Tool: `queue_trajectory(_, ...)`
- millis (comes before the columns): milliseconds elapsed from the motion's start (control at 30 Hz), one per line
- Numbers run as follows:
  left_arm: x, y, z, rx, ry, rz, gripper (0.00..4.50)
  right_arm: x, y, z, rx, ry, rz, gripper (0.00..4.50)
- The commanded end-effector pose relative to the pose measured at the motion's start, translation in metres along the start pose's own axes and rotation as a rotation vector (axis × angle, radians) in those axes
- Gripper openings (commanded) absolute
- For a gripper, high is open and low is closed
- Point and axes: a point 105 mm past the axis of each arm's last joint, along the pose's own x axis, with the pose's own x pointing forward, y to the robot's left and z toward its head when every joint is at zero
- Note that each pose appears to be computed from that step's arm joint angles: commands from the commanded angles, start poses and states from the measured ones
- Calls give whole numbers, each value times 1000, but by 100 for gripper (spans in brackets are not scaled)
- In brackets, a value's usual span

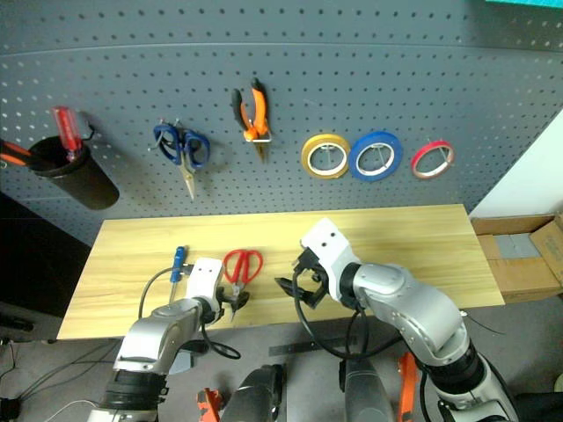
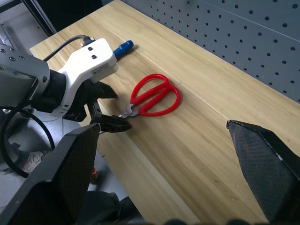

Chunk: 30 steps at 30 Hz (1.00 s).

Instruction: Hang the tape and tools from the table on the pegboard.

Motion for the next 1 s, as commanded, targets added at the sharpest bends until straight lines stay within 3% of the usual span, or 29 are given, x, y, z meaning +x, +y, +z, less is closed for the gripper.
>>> queue_trajectory(33,4,-2,-11,-16,38,-12,325,-5,3,11,-27,-40,9,450)
queue_trajectory(333,3,-1,0,-24,-55,-26,23,-6,0,12,-36,-36,9,450)
queue_trajectory(600,-8,4,1,-2,-96,-53,23,-13,-2,23,-115,-65,31,450)
queue_trajectory(867,-48,23,38,106,-426,0,23,-32,-7,51,-325,-238,58,450)
queue_trajectory(1000,-75,27,57,161,-600,35,23,-45,0,62,-365,-299,168,450)
